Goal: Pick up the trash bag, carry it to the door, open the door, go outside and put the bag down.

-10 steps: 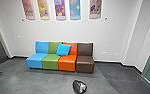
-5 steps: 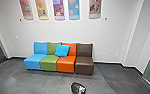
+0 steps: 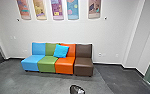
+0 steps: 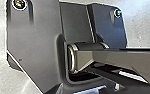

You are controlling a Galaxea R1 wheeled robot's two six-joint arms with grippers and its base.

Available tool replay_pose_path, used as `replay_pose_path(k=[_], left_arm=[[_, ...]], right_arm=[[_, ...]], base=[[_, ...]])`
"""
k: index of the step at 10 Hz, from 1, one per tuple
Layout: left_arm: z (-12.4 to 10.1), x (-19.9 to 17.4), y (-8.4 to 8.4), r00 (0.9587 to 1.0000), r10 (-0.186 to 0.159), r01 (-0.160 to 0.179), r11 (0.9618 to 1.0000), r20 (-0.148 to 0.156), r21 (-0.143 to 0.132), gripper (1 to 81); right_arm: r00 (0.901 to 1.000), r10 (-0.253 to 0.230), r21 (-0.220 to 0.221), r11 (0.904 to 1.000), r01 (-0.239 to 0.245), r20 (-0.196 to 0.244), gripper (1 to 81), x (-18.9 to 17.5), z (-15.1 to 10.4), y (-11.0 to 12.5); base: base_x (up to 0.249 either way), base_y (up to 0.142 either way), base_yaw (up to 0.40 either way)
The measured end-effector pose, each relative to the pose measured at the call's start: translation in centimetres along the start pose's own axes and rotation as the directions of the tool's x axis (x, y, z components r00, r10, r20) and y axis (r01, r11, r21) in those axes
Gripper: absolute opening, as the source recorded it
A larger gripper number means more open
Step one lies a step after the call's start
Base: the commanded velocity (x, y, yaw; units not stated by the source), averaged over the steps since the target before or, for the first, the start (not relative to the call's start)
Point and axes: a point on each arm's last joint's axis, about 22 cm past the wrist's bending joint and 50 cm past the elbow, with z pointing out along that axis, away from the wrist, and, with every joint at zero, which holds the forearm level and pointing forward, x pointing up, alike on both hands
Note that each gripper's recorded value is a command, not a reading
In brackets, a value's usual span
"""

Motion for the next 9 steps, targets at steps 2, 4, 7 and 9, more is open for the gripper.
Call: replay_pose_path(k=[2,4,7,9], left_arm=[[-0.01,-0.29,-0.09,1.0000,-0.001,0.001,1.0000,0.003,0.002,81.1],[-0.06,-0.01,-0.25,1.0000,0.000,0.000,1.0000,0.000,0.004,81.1],[-0.06,-0.07,-0.25,1.0000,0.000,0.000,1.0000,0.000,0.004,81.1],[-0.06,-0.01,-0.25,1.0000,0.000,0.000,1.0000,0.000,0.004,81.1]], right_arm=[[1.0000,-0.001,0.002,1.0000,0.001,0.000,81.1,-0.05,0.05,-0.15],[1.0000,-0.004,0.005,1.0000,0.004,-0.006,81.1,0.49,0.10,-0.43],[1.0000,-0.006,0.005,1.0000,0.006,-0.003,81.1,0.20,0.12,-0.44],[1.0000,-0.006,0.006,1.0000,0.006,-0.003,81.1,0.21,0.13,-0.48]], base=[[0.146,0.000,0.000],[0.146,0.000,0.000],[0.146,0.000,0.000],[0.146,0.000,0.000]])
